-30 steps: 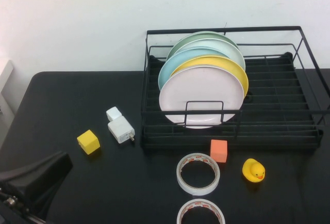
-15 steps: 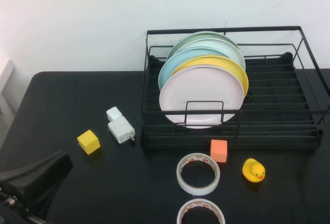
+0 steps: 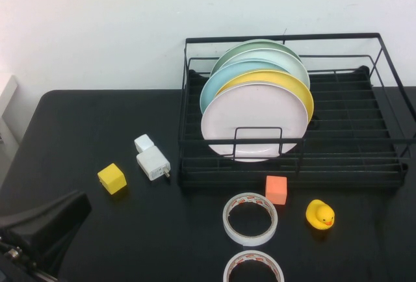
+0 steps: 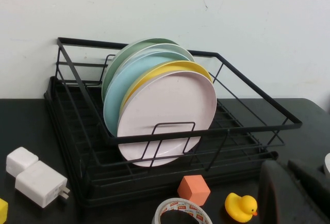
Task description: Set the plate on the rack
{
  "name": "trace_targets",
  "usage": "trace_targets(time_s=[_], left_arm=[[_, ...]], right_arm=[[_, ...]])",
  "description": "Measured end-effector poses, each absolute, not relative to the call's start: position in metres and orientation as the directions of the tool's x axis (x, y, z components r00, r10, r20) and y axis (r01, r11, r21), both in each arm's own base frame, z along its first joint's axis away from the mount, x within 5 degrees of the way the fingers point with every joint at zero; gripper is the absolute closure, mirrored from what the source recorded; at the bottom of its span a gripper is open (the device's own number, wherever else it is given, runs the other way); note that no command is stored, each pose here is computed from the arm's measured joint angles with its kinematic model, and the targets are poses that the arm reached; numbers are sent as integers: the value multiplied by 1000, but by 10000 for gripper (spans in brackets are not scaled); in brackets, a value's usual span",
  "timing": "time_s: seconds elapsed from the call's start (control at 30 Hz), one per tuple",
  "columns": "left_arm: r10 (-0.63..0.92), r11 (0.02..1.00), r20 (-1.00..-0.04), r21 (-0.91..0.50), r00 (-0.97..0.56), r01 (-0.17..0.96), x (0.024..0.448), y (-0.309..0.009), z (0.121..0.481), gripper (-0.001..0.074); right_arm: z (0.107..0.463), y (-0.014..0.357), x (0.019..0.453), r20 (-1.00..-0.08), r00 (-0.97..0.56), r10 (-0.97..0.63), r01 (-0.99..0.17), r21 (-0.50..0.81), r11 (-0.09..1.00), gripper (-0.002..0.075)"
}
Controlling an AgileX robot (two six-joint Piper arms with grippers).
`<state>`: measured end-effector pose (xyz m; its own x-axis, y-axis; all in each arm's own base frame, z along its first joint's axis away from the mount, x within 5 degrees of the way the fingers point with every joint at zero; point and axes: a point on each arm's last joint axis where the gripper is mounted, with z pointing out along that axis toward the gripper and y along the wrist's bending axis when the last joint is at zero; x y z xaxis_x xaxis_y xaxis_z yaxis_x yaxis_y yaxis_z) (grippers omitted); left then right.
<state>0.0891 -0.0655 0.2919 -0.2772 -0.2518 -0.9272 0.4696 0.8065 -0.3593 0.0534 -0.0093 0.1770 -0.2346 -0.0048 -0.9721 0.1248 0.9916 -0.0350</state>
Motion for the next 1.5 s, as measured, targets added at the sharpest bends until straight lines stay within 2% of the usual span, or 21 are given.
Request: trace_targets(time_s=[0.17, 0.43, 1.33, 1.5], left_arm=[[-248, 808, -929, -355, -275, 471, 89, -65, 292, 737], [-248, 808, -929, -355, -275, 471, 89, -65, 292, 736], [-248, 808, -929, -355, -275, 471, 89, -65, 292, 736], [-255, 824, -929, -355, -269, 442, 90, -63, 292, 736]], right_arm=[[176, -7, 54, -970, -241, 18, 83, -2, 997, 728], [171, -8, 52, -953, -300, 35, 100, 5, 995, 728], [171, -10, 51, -948, -319, -3, 109, -40, 993, 728], [171, -10, 51, -948, -319, -3, 109, -40, 993, 728]])
